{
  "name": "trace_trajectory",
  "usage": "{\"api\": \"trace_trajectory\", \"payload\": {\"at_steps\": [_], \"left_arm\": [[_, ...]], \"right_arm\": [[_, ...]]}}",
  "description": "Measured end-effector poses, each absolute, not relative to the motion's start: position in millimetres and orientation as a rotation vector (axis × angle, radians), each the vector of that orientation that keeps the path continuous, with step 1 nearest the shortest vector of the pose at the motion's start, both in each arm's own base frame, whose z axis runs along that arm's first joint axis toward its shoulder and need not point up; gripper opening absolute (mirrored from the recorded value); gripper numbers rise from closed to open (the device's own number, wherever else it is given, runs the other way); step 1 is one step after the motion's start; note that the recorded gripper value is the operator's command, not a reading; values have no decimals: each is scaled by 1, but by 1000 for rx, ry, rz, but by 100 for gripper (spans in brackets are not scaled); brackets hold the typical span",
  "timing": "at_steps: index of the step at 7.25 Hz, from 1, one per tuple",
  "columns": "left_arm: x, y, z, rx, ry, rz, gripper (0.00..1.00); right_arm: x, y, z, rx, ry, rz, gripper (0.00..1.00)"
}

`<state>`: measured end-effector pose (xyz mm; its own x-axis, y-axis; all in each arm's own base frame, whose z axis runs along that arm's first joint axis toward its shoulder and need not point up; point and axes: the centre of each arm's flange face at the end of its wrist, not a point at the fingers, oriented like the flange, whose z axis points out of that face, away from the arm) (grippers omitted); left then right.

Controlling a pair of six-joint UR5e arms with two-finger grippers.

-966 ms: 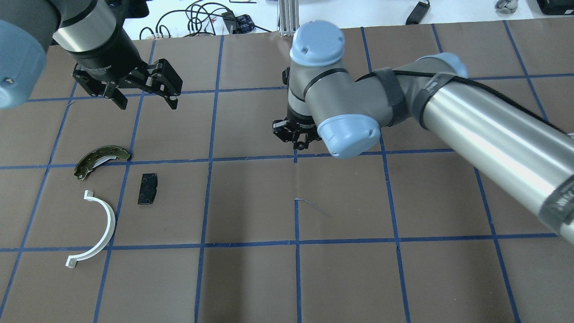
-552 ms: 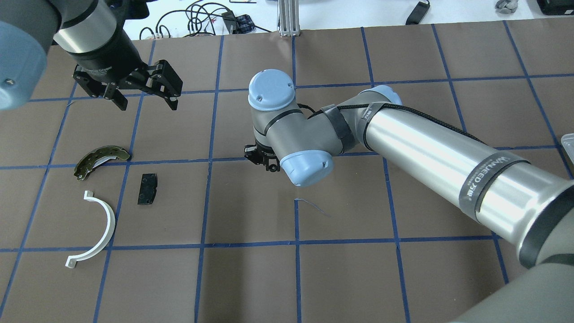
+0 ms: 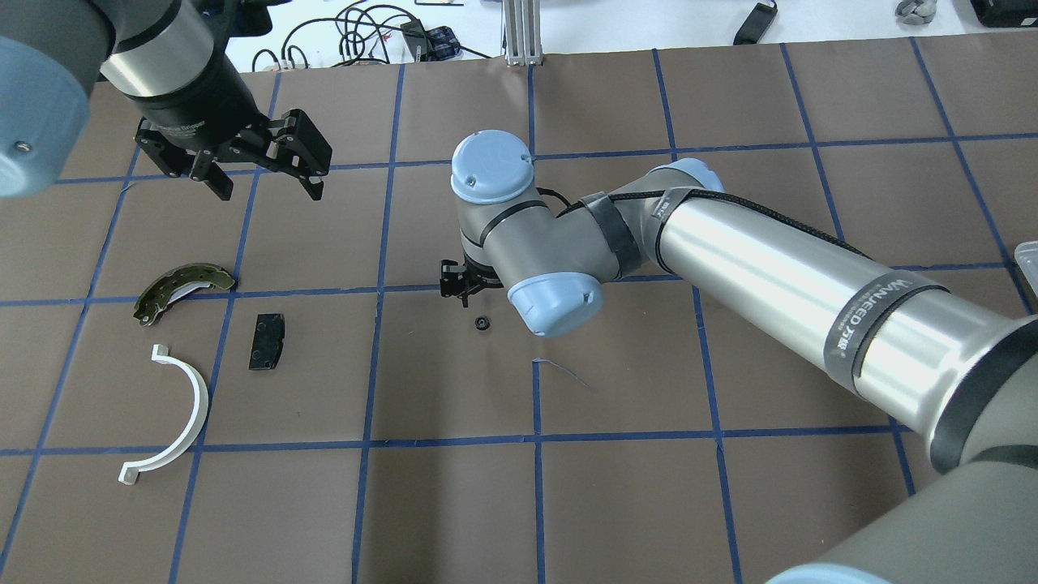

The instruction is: Place bearing gear from tray to pile

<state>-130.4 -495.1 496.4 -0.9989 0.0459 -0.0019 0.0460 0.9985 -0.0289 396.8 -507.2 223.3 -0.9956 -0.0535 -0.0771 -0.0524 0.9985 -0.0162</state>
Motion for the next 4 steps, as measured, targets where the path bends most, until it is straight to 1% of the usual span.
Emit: {"api": "trace_trajectory", "payload": {"at_steps": [2, 3, 4], "left_arm": [[-133, -503, 466, 26, 3146, 44, 100], [-136, -510, 432, 12, 3149, 98, 100], [-143, -517, 386, 22, 3149, 115, 100]], "right_arm": [[335, -547, 233, -59, 3062, -45, 100], [296, -568, 242, -6, 3061, -69, 100], [252, -585, 254, 34, 3060, -79, 100]]}}
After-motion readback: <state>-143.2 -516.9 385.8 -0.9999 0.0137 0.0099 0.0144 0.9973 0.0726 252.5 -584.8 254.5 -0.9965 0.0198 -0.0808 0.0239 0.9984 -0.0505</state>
